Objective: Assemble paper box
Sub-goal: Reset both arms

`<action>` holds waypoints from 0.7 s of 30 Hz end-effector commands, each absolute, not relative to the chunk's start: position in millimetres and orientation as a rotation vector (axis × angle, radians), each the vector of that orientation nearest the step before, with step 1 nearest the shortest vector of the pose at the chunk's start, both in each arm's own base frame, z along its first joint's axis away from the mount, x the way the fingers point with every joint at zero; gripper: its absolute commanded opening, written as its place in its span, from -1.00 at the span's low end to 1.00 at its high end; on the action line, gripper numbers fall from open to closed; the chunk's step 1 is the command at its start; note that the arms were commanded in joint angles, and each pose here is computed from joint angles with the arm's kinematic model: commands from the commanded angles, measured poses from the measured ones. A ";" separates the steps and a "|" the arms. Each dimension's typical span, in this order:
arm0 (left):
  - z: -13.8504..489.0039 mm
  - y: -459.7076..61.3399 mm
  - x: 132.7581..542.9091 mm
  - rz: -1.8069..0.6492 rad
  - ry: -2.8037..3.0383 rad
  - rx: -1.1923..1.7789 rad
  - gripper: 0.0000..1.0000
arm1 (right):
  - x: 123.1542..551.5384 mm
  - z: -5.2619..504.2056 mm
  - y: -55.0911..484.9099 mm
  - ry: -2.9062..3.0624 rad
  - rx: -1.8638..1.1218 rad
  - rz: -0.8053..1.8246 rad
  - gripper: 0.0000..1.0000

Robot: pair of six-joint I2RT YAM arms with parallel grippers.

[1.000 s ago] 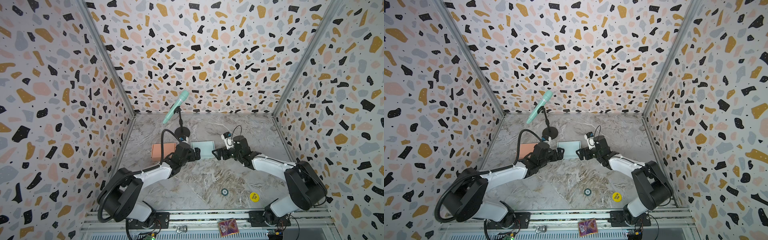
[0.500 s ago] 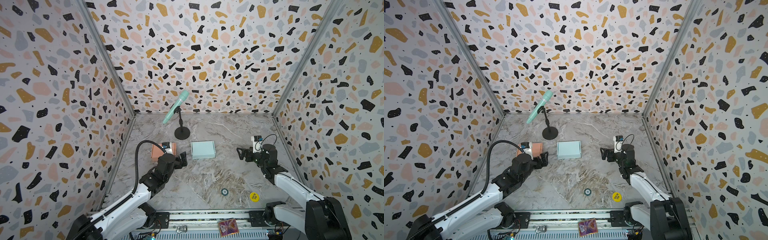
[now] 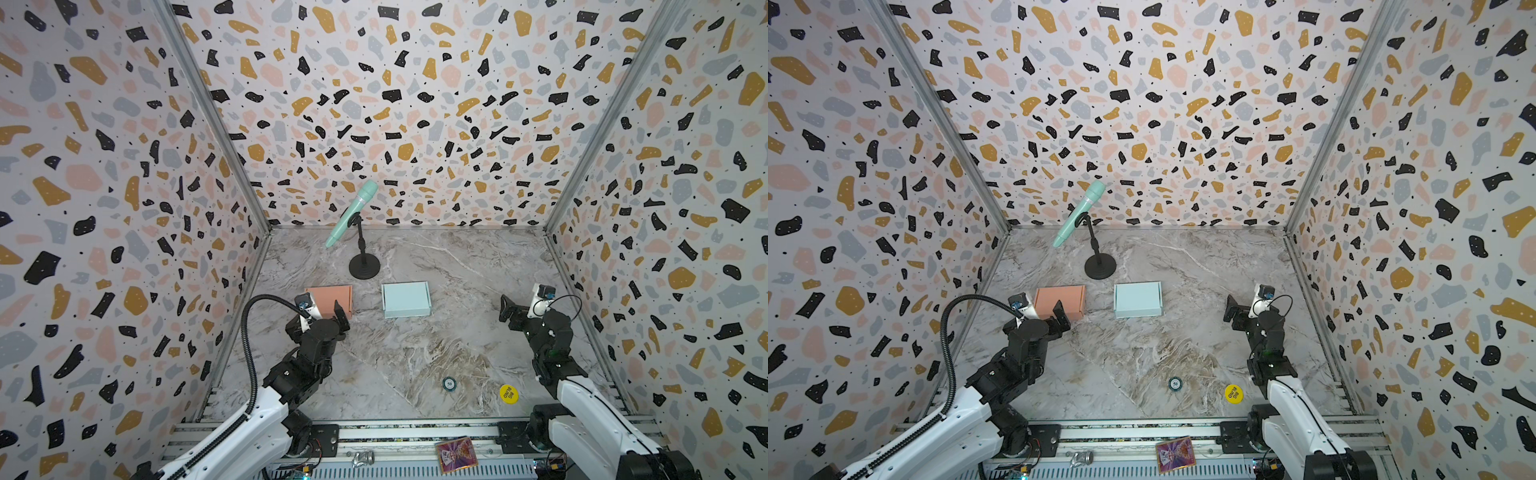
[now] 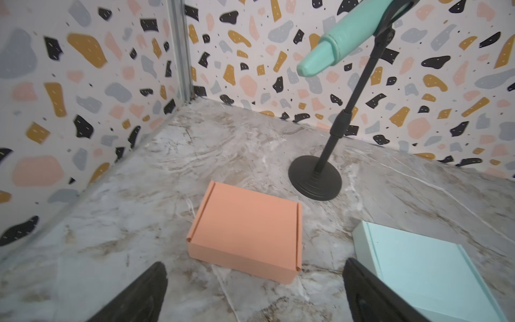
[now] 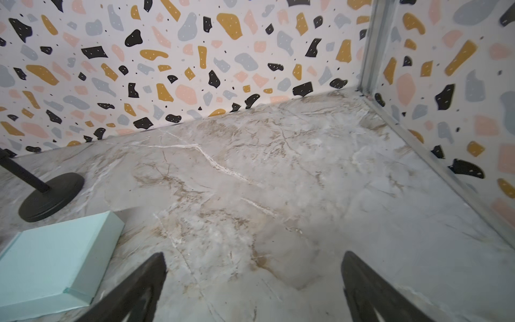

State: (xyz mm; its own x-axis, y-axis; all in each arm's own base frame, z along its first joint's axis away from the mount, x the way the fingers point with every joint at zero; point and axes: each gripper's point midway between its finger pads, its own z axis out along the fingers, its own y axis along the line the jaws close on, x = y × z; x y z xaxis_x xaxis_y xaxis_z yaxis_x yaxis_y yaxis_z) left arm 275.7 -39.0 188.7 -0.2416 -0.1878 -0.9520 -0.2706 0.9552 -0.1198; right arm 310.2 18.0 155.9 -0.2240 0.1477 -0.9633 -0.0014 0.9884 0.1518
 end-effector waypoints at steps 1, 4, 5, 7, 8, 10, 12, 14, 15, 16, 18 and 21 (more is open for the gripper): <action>199.4 -16.1 276.5 0.258 1.733 -0.354 1.00 | 308.0 180.6 7.1 1.647 0.066 0.034 0.98; 197.9 -11.1 278.7 0.297 1.697 -0.333 1.00 | 310.5 171.2 5.5 1.674 0.058 0.017 0.98; 197.7 -9.6 279.6 0.305 1.685 -0.329 1.00 | 311.9 168.7 4.6 1.682 0.057 0.011 0.98; 193.1 -4.7 281.6 0.328 1.670 -0.315 1.00 | 313.9 168.2 5.9 1.675 0.039 0.013 0.98; 191.8 -2.6 283.2 0.331 1.663 -0.313 1.00 | 314.2 167.7 6.4 1.670 0.031 0.010 0.98; 188.1 4.4 288.2 0.341 1.655 -0.319 1.00 | 315.7 167.9 4.4 1.655 0.034 -0.006 0.98; 185.4 10.5 294.1 0.352 1.650 -0.327 1.00 | 317.7 165.6 1.4 1.654 0.043 -0.024 0.98; 186.3 14.3 300.3 0.356 1.637 -0.329 1.00 | 320.3 160.6 -1.9 1.661 0.066 -0.033 0.98; 186.0 15.9 303.9 0.359 1.636 -0.325 1.00 | 321.3 158.9 -2.4 1.657 0.073 -0.031 0.98; 185.7 17.7 307.7 0.363 1.635 -0.320 1.00 | 321.8 158.2 -2.6 1.646 0.078 -0.026 0.98; 183.0 22.1 314.4 0.371 1.637 -0.319 1.00 | 323.5 157.7 -1.1 1.626 0.072 -0.017 0.98; 180.0 25.0 322.4 0.352 1.627 -0.307 1.00 | 329.4 155.4 0.1 1.618 0.055 -0.027 0.98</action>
State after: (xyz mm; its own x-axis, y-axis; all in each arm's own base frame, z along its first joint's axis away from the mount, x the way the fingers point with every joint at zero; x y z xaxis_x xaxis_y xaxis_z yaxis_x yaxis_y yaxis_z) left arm 310.8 28.4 155.4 -0.2012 0.0184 -0.9794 -0.4341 0.8946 0.1060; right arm 323.8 1.7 129.7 -0.1607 0.0293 -0.9866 0.0473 0.9986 0.0220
